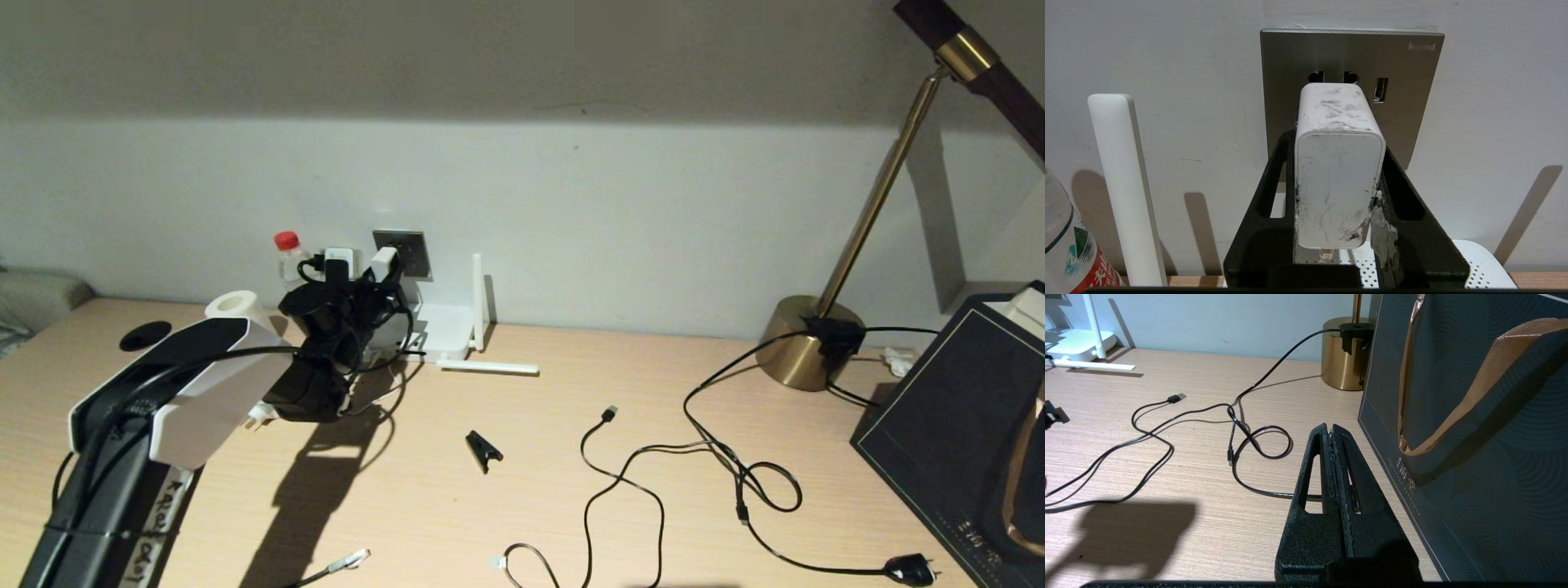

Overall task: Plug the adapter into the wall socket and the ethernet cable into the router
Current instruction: Plug plug into socket

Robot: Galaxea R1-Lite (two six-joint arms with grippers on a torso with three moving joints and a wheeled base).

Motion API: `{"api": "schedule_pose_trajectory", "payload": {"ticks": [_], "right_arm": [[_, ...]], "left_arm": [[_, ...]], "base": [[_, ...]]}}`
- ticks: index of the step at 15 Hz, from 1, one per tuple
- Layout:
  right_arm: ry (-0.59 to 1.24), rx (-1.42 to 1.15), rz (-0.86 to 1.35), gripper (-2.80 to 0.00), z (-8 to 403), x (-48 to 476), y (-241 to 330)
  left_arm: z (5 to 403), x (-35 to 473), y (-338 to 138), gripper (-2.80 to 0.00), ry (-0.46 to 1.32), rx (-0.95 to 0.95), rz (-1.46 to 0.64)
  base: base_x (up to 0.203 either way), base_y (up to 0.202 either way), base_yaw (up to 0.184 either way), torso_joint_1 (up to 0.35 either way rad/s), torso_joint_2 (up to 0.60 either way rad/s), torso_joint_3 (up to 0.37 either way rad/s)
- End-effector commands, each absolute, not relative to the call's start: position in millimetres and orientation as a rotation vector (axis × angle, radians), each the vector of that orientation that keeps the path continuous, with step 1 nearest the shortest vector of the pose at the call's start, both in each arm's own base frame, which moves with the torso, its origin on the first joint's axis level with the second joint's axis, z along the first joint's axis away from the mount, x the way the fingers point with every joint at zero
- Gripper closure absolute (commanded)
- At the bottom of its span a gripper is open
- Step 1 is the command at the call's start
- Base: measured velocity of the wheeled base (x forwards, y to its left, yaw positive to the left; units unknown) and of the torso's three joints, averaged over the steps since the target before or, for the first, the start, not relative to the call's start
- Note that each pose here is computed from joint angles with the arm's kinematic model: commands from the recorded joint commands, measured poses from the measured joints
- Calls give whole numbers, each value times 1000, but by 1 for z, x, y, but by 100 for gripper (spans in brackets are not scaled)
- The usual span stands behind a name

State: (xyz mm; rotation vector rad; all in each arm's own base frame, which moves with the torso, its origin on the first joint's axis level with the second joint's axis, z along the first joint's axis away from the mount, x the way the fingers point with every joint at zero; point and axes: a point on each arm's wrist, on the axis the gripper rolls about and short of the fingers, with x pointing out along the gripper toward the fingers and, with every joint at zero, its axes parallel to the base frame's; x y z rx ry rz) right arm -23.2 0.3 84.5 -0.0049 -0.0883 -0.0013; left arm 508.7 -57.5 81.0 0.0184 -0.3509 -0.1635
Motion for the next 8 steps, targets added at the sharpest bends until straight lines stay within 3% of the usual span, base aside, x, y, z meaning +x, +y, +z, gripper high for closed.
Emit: {"api": "schedule_pose_trajectory", "payload": {"ticks": [1, 8], "right_arm": [[-54, -5, 0, 0, 75, -20, 0], [-54, -5, 0, 0, 75, -20, 0]], "left_arm": [[82, 508, -58, 0, -359, 19, -163], [84, 508, -60, 0, -363, 19, -168]], "base": [[0, 0, 0, 0, 0, 0], [0, 0, 0, 0, 0, 0]]}}
